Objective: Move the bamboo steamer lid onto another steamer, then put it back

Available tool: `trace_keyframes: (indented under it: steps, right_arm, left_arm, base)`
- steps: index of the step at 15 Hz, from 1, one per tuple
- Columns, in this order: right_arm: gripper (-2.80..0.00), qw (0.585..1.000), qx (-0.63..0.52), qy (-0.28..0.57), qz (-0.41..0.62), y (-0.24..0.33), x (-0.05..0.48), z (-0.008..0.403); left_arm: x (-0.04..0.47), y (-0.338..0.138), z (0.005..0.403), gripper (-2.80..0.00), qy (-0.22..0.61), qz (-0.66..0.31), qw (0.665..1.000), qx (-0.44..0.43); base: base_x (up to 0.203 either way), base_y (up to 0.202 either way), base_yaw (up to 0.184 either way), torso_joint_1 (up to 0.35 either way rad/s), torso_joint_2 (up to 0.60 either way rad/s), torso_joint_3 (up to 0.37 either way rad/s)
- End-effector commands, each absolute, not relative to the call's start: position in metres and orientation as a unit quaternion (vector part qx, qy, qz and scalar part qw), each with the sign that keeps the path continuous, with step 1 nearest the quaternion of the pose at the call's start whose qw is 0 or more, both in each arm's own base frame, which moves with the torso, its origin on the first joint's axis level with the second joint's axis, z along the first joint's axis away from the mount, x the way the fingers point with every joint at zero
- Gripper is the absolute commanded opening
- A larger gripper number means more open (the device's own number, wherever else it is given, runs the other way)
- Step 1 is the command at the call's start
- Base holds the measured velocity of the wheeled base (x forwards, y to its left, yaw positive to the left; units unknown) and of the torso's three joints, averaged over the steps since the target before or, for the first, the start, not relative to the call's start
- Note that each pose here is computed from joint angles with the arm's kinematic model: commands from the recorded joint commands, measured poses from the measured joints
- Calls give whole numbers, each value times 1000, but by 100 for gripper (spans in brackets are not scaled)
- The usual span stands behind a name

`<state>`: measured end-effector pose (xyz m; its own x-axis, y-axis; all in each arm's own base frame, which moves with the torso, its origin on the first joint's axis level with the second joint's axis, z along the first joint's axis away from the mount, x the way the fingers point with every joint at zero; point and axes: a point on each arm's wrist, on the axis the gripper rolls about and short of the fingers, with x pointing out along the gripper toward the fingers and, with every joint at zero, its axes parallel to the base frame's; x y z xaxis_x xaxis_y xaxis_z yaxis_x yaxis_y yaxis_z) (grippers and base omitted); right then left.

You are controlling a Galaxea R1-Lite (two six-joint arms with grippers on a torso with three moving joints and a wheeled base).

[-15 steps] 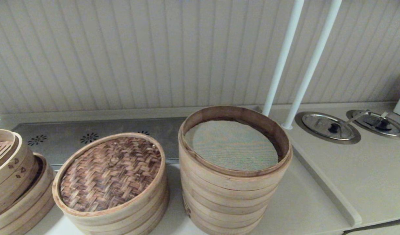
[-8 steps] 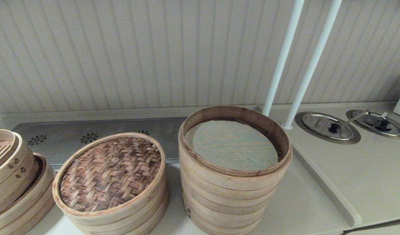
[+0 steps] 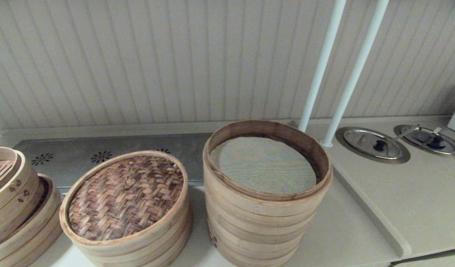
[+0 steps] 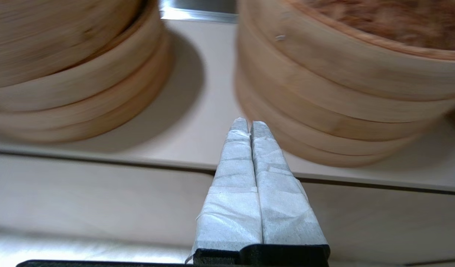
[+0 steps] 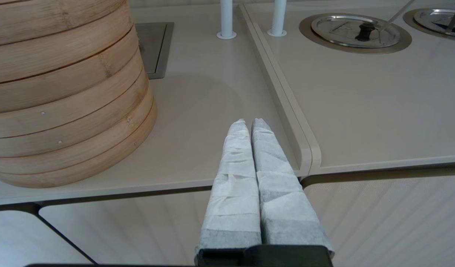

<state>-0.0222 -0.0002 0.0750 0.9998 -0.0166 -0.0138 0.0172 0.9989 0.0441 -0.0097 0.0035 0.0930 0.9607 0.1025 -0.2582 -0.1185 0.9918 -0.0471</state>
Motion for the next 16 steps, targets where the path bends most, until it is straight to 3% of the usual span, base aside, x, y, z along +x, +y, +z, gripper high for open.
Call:
trace_keyframes:
  steps: [1,4,16]
  right_arm:
    - [-280,1000,22,8,-8,0,-22,74]
    - [-280,1000,22,9,-9,0,-22,74]
    - [-280,1000,22,9,-9,0,-22,74]
  left_arm:
    - [-15,2,88,-280,101,27,994,-39]
    - [-24,1,84,-280,52,7,998,-21]
    - [-26,1,76,-280,25,-2,1000,6]
  base:
    - [0,0,0,0,0,0]
    - [0,0,0,0,0,0]
    - [0,0,0,0,0,0]
